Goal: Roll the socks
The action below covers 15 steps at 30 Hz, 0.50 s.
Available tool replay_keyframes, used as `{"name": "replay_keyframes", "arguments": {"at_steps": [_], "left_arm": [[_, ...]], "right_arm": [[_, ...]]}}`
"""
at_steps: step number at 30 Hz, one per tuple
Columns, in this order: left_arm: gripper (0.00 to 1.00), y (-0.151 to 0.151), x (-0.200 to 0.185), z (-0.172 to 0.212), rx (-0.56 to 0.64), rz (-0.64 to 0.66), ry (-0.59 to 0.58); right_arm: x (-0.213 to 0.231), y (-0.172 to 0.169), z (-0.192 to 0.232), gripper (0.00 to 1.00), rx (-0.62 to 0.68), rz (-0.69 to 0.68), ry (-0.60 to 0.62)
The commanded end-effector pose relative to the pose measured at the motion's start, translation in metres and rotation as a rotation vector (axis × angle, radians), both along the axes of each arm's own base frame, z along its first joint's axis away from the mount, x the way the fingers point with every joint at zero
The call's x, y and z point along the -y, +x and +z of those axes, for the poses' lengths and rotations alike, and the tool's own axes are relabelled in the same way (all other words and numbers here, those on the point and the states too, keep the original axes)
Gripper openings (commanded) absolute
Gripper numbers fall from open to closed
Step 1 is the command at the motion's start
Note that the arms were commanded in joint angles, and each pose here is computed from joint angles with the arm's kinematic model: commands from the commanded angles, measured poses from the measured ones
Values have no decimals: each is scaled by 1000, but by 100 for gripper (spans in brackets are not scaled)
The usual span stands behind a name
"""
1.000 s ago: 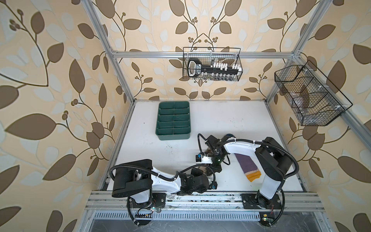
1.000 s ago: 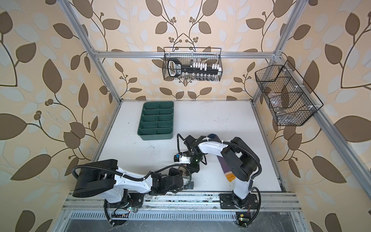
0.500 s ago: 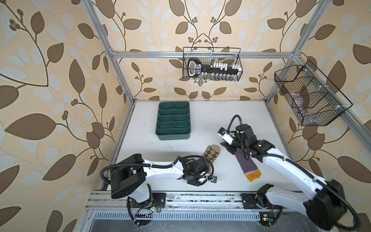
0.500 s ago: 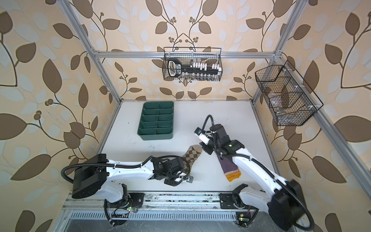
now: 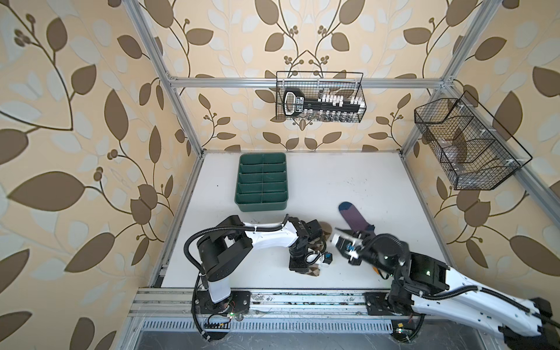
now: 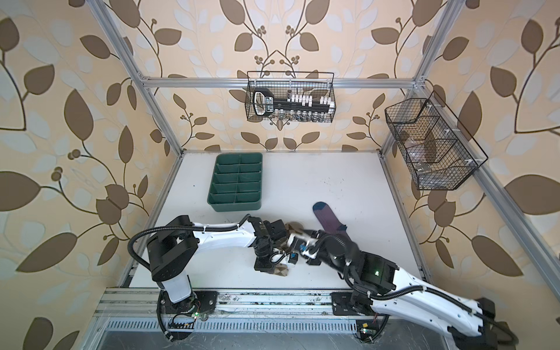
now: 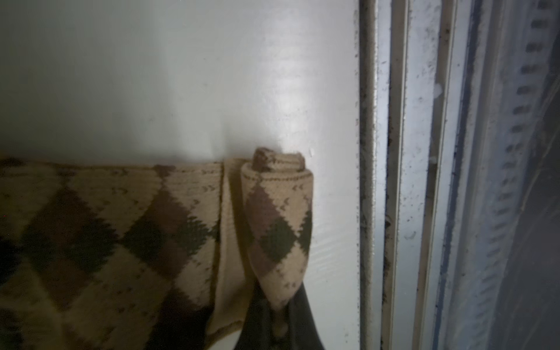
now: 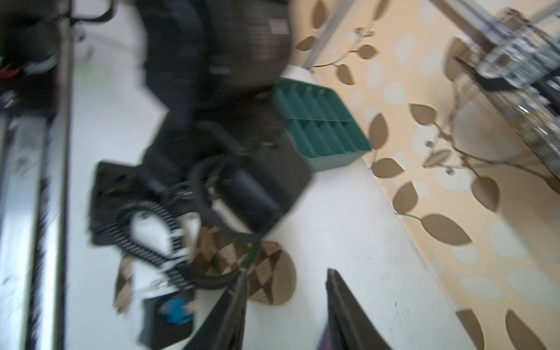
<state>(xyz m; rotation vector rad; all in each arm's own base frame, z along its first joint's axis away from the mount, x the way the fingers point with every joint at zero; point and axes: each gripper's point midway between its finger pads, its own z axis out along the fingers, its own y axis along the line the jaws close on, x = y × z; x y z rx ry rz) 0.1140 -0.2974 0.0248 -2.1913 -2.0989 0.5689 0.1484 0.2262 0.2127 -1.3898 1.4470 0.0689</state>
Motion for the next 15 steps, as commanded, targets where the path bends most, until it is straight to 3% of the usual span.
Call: {"name": "replay_keyframes", "arguments": {"at_steps": [1,5,8,15], "left_arm": [[0,-10,-3,-1,-118,18,58],[0,-2,3,-1,-146,60,41],[0,-2,2,0,-149,62,34],[0,1,4,-1,-155,71,44]], "right_arm": [[11,-17,-31,45,233,32,-343],[-32,-71,-56,48,407,244,-421],[-48,-77,-94,49,310,279,-450],[-57,-46,-154,49,157,215,-522]]}}
